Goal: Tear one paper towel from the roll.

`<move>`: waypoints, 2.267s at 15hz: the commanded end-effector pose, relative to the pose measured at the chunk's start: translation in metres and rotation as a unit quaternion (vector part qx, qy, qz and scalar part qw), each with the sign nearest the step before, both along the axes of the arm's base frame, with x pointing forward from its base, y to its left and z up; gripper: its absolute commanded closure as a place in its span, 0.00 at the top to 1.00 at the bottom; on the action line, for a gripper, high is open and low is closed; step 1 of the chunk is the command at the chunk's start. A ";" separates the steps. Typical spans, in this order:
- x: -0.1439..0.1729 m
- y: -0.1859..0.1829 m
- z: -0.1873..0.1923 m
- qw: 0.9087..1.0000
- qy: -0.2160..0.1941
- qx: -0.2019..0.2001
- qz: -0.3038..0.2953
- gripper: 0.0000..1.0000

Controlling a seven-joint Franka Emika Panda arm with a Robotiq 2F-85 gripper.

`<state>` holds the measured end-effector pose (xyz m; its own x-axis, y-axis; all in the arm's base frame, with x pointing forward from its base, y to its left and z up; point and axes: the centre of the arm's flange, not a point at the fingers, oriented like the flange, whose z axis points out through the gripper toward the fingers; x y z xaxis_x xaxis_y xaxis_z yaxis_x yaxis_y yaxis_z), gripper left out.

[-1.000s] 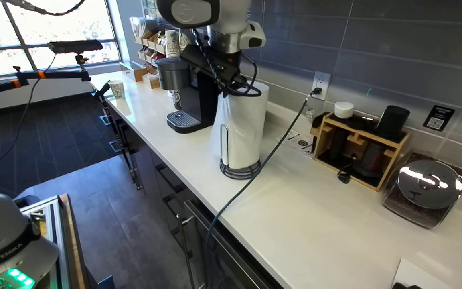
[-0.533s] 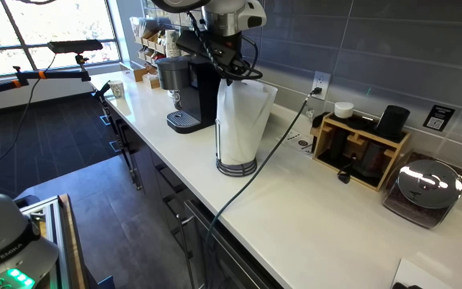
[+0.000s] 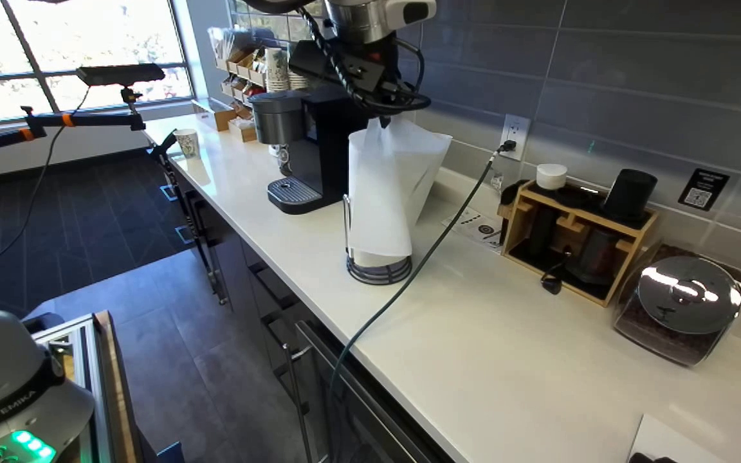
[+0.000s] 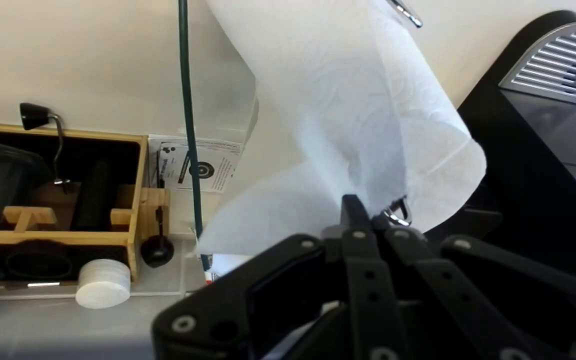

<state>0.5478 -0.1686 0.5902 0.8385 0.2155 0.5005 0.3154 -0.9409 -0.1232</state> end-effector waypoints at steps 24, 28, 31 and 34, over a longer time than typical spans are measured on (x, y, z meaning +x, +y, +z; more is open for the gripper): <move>-0.099 -0.065 -0.194 0.867 0.310 0.014 -0.389 0.00; -0.089 -0.075 -0.195 0.869 0.302 0.016 -0.392 0.01; -0.096 -0.073 -0.189 0.867 0.299 0.019 -0.398 0.01; -0.096 -0.074 -0.192 0.864 0.304 0.017 -0.401 0.00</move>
